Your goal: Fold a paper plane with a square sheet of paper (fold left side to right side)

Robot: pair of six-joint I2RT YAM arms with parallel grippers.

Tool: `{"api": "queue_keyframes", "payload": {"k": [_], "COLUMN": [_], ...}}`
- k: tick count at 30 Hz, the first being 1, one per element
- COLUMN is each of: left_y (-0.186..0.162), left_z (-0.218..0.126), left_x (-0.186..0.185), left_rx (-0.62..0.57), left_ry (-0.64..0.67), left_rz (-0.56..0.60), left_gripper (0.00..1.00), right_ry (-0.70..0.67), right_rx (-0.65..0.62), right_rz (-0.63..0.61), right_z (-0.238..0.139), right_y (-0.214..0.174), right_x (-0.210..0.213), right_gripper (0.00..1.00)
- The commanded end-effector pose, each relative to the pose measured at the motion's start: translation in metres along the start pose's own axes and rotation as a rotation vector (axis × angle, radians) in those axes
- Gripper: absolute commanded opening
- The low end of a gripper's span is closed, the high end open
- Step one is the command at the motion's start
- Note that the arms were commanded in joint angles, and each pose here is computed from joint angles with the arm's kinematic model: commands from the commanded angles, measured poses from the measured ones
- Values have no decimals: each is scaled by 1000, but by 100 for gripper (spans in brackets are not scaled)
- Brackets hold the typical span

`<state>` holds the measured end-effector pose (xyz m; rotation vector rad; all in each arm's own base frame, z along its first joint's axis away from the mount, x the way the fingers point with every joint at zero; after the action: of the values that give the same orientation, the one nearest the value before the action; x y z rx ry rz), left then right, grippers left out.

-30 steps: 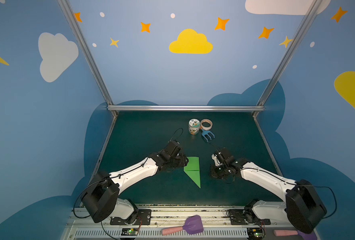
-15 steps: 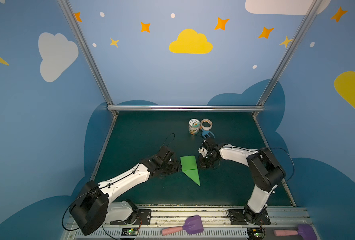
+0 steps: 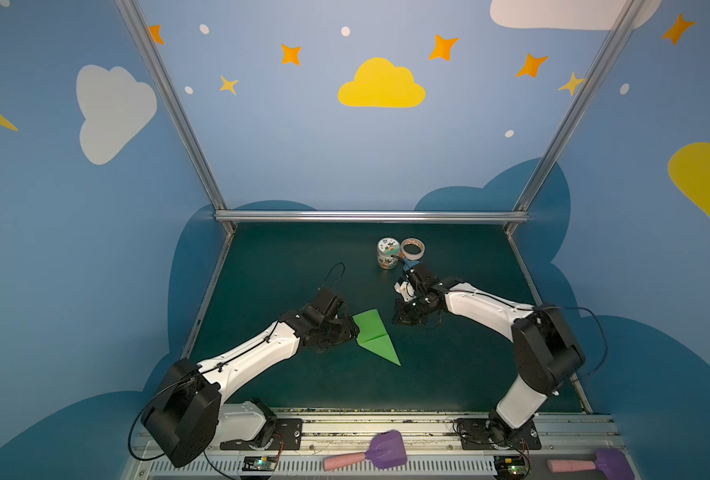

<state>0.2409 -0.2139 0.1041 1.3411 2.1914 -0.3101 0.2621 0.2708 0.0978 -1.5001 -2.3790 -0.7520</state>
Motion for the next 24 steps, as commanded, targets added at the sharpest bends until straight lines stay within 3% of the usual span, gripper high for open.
{"api": "queue_keyframes", "payload": {"k": [1, 11, 24], "left_y": [8, 12, 1], "left_z": [4, 18, 31], "left_x": [-3, 1, 13], "left_rx": [-24, -50, 10], "left_ry": [-10, -51, -31], "left_rz": [2, -37, -65], "left_gripper": [65, 67, 67], "right_ry": [-48, -56, -21], "right_rx": [36, 69, 83], "right_rz": [-24, -161, -172], "right_z": [-6, -2, 27], "right_y": [-27, -41, -27], "right_x": [6, 26, 26], "right_gripper": [0, 0, 0]}}
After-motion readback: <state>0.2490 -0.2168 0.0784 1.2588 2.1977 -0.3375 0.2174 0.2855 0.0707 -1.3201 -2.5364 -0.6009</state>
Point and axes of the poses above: each gripper's point midway between its finger pads, its own z axis out along the fingers, its own x axis along the line the jaws close on, y = z × x, the point moved 1 cm from there along -z, back along the fingers, and after that the axes turned 14 degrees about -z, right-handed, at the moved point
